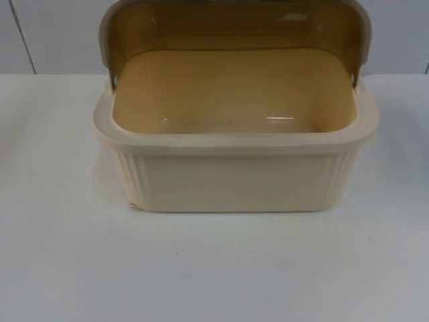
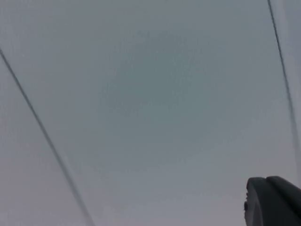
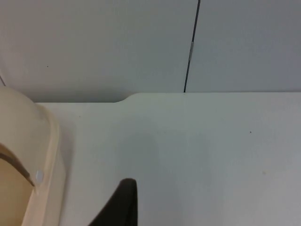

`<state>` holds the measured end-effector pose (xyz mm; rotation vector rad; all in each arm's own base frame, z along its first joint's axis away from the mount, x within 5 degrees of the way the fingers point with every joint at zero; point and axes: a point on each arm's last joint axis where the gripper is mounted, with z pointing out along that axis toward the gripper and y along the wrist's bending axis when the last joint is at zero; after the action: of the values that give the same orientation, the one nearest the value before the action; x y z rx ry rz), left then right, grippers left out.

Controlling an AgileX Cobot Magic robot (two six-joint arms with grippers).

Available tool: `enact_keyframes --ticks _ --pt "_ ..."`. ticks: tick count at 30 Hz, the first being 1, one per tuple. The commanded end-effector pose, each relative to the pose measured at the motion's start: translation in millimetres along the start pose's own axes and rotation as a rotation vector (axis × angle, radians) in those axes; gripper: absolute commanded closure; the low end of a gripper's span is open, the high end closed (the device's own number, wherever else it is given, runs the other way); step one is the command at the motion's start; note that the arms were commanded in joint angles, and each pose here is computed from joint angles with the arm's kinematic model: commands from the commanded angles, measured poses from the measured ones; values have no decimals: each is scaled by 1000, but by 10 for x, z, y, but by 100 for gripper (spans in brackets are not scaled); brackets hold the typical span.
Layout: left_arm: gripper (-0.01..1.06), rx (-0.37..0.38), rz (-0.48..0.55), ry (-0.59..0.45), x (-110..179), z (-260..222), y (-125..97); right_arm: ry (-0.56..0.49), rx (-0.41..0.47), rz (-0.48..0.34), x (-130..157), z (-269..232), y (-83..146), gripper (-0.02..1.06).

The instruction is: Open the box lid with the left hand, place the block into the box with the right hand, then close the box lid with the left hand.

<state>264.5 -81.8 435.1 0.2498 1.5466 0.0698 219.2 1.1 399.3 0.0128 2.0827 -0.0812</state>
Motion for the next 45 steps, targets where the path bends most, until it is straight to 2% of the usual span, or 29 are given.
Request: enact_keyframes --ticks 1,2,3,4,5,8,10,11,15,16,19,20,22,26,28,38,40,41,42,44,45 --pt "105 67 -120 -37 -37 -1 99 -4 3 9 -1 -5 -12 -1" --pt "105 86 -183 -51 -34 13 175 -4 3 9 -1 -5 -12 -1" --pt "105 54 -261 -47 13 51 326 -4 3 9 -1 -5 -12 -1" --pt "105 19 -307 -37 47 70 419 -2 4 9 2 -5 -12 -1" --pt "105 19 -307 -37 47 70 419 -2 4 9 2 -5 -12 -1" --pt "105 -139 -462 68 257 166 627 -2 4 9 2 -5 -12 -1" --pt "105 -187 -485 160 403 232 636 -4 3 9 0 -5 -12 -1" --pt "105 -187 -485 160 403 232 636 -4 3 9 0 -5 -12 -1" --pt "105 -97 -345 402 682 376 446 -6 3 9 -2 -5 -12 -1" --pt "105 -97 -345 402 682 376 446 -6 3 9 -2 -5 -12 -1" --pt "105 61 -120 631 885 443 325 -10 3 9 -6 -5 -11 -1" --pt "105 97 -86 643 892 456 304 -12 2 9 -8 -5 -11 -1" --pt "105 104 -92 625 876 465 297 -12 2 9 -8 -5 -11 -1" --pt "105 66 -144 414 602 428 355 8 4 11 10 -5 -12 -1" --pt "105 57 -132 362 538 418 372 10 4 11 13 -5 -13 -1" --pt "104 57 -168 432 601 394 361 10 4 11 13 -5 -13 -1" --pt "94 47 -181 476 642 384 363 8 4 11 10 -5 -12 -1" --pt "94 47 -181 476 642 384 363 8 4 11 10 -5 -12 -1" --pt "84 40 -187 497 664 382 365 8 4 11 10 -5 -12 -1" --pt "54 32 -198 535 714 391 362 8 4 11 10 -5 -12 -1" --pt "31 31 -200 535 714 390 362 8 4 11 10 -5 -12 -1"
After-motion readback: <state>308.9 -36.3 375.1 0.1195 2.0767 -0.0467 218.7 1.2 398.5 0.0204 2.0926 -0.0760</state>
